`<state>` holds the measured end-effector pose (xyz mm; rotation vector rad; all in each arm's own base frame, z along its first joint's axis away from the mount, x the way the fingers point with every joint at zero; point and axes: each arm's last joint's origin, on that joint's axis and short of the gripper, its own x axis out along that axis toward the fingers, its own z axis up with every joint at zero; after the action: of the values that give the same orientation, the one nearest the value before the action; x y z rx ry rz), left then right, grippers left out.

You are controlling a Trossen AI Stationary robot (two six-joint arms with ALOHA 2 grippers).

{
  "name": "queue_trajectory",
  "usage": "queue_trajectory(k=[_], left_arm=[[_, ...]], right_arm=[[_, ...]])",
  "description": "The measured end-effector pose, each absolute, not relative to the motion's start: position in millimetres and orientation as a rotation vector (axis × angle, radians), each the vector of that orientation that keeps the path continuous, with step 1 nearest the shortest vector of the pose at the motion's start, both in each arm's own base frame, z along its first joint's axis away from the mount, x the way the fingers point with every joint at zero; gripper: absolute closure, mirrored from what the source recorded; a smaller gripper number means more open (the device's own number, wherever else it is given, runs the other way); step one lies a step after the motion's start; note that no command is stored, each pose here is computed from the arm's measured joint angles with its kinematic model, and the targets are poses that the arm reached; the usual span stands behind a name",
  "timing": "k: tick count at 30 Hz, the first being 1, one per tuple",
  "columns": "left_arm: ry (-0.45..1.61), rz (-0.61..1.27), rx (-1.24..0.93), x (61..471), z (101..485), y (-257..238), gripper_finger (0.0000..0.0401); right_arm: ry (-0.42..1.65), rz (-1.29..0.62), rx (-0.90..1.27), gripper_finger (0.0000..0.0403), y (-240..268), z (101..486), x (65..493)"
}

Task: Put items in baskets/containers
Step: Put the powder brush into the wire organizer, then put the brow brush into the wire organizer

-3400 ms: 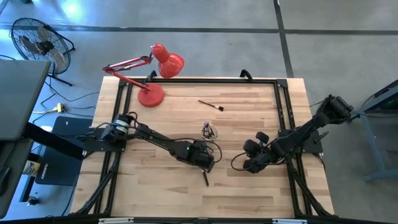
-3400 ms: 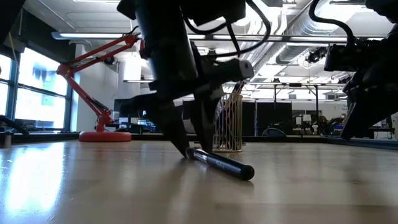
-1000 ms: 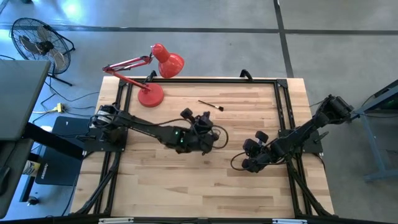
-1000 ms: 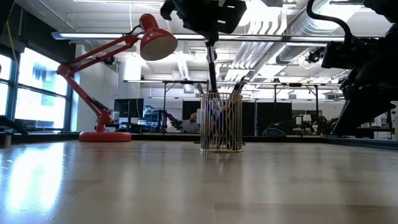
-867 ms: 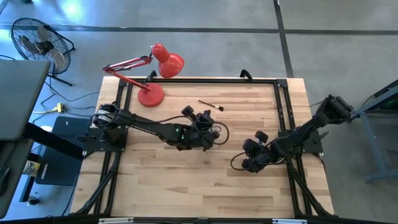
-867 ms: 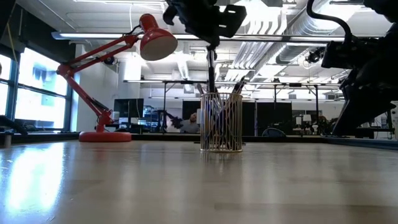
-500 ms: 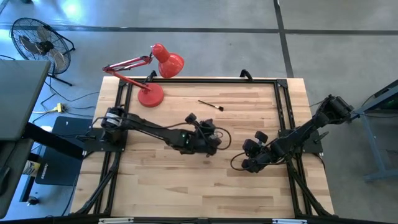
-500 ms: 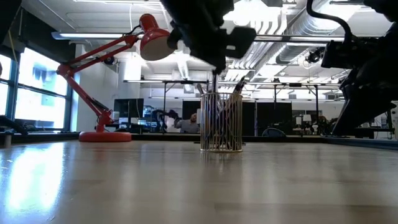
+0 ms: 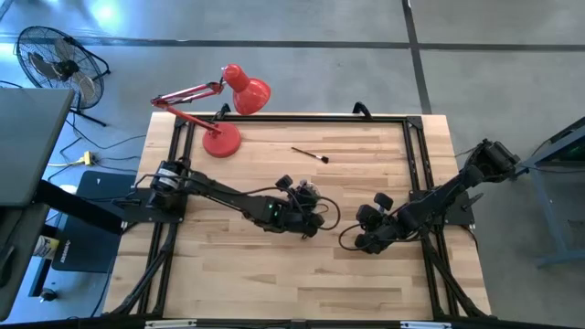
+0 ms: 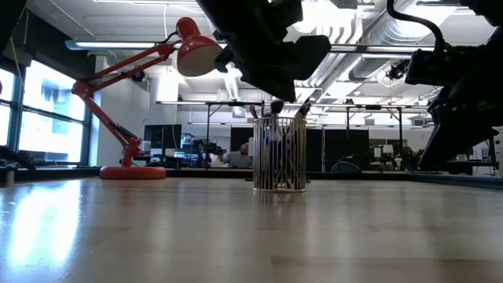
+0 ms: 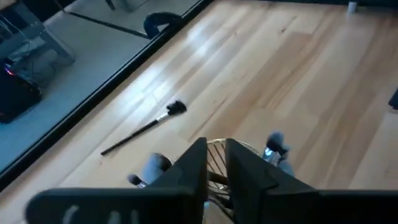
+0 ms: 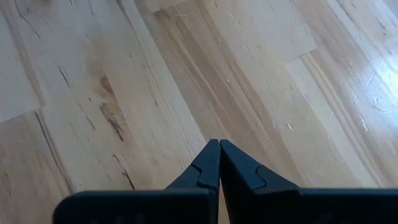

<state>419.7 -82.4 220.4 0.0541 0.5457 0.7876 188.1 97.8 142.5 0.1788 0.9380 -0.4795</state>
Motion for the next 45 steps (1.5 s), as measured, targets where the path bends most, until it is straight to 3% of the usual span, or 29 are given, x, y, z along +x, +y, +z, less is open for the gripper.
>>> queue_trajectory(k=[8,13,19,27,32,39,45], left_arm=[[0.524,0.827,0.169,416,242,-81,0.0289],[0.549,0.742,0.114,408,291,-80,0.0284],[0.757,0.564,0.053,391,321,-81,0.0294],[0.911,0.369,-0.028,384,285,-96,0.0392],[0.850,0.371,-0.033,374,262,-103,0.0392],[0.849,0.365,-0.094,328,232,-96,0.0399],[0.754,0.442,-0.181,283,211,-81,0.0400]], right_arm=[[0.941,-0.477,0.181,0.0401,98,142,188],[0.936,-0.477,0.182,0.0394,98,143,188],[0.935,-0.477,0.182,0.0398,98,143,189],[0.935,-0.477,0.182,0.0400,98,143,188],[0.939,-0.474,0.187,0.0396,98,142,188],[0.928,-0.481,0.180,0.0400,98,143,189],[0.734,-0.639,0.160,0.0391,88,140,191]])
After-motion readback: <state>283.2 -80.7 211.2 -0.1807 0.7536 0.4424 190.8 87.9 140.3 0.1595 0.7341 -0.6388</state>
